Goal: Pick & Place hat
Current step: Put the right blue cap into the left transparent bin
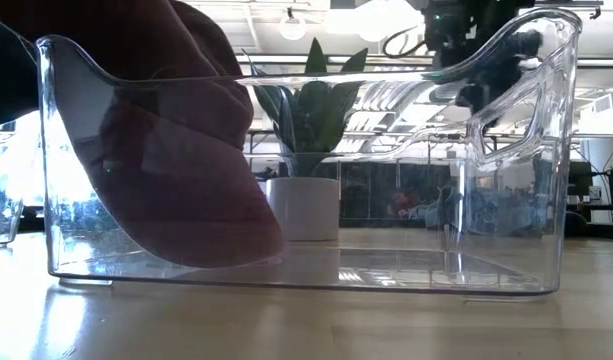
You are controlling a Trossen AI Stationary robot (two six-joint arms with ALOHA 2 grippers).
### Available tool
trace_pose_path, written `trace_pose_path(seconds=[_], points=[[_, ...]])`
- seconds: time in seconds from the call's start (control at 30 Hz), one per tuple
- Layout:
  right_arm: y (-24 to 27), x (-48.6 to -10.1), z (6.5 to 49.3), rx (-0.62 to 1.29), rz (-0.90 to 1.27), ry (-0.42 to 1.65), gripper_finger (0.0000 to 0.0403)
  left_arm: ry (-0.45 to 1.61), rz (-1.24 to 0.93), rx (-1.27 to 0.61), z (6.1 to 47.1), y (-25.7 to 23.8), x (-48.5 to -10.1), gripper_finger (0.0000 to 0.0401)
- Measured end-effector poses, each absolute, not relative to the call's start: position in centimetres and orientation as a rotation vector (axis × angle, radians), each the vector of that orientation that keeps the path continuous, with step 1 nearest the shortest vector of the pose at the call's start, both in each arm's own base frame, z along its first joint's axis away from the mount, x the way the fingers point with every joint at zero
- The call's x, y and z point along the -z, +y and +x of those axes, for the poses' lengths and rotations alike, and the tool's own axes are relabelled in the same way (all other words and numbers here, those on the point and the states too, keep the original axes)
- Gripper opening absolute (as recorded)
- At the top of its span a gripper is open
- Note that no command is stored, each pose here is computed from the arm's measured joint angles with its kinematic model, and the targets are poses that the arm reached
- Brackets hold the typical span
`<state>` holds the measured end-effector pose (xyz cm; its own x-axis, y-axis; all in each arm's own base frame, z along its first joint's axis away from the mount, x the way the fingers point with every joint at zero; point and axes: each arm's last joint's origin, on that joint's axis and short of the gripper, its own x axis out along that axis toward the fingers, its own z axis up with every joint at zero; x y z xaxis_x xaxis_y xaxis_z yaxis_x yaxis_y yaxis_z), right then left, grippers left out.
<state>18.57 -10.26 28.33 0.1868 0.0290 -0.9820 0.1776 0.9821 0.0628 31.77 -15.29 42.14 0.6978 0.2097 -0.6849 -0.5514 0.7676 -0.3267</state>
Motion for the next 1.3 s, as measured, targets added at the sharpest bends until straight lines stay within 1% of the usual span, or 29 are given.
trace_pose_path(seconds=[0.07, 0.17, 0.2, 0.3, 0.33, 0.4, 0.47, 0.53, 0.8, 0.9, 0.97, 1.13, 1.3], points=[[-8.9, -27.7, 18.6, 0.042, 0.071, 1.461, 0.0234, 0.679, -0.506, -0.462, 31.6, -15.1, -42.2, 0.0098], [-6.9, -26.5, 18.3, 0.008, -0.082, 1.563, 0.0228, 0.702, -0.449, -0.479, 31.3, -14.9, -42.0, 0.0098], [-6.4, -26.0, 18.2, -0.021, -0.089, 1.578, 0.0226, 0.71, -0.433, -0.479, 31.3, -14.9, -41.9, 0.0098], [-5.2, -24.2, 18.1, -0.087, -0.008, 1.573, 0.0225, 0.729, -0.398, -0.477, 31.1, -14.8, -41.8, 0.0098], [-4.9, -23.4, 18.1, -0.081, -0.003, 1.571, 0.0226, 0.731, -0.384, -0.47, 31.1, -14.8, -41.9, 0.0098], [-4.6, -21.8, 18.0, 0.008, -0.042, 1.595, 0.0229, 0.738, -0.36, -0.458, 31.1, -14.9, -41.9, 0.0098], [-4.5, -20.4, 17.7, 0.085, -0.14, 1.65, 0.0233, 0.75, -0.353, -0.442, 31.1, -14.9, -41.8, 0.0098], [-4.3, -19.2, 17.1, 0.106, -0.237, 1.688, 0.0242, 0.753, -0.334, -0.436, 31.1, -14.9, -41.8, 0.0098], [-3.9, -16.3, 15.9, 0.205, -0.443, 1.732, 0.0293, 0.791, -0.246, -0.398, 31.7, -13.8, -41.8, 0.0098], [-4.1, -15.4, 15.3, 0.29, -0.581, 1.763, 0.0301, 0.815, -0.265, -0.388, 32.1, -12.9, -41.7, 0.0098], [-4.2, -14.9, 14.9, 0.318, -0.619, 1.776, 0.0302, 0.823, -0.289, -0.385, 32.4, -12.4, -41.7, 0.0098], [-4.0, -13.4, 14.5, 0.207, -0.65, 1.76, 0.0302, 0.828, -0.289, -0.392, 32.8, -11.4, -41.7, 0.0098], [-4.3, -12.9, 14.9, 0.21, -0.779, 1.708, 0.0302, 0.849, -0.305, -0.37, 33.1, -10.7, -41.7, 0.0098]])
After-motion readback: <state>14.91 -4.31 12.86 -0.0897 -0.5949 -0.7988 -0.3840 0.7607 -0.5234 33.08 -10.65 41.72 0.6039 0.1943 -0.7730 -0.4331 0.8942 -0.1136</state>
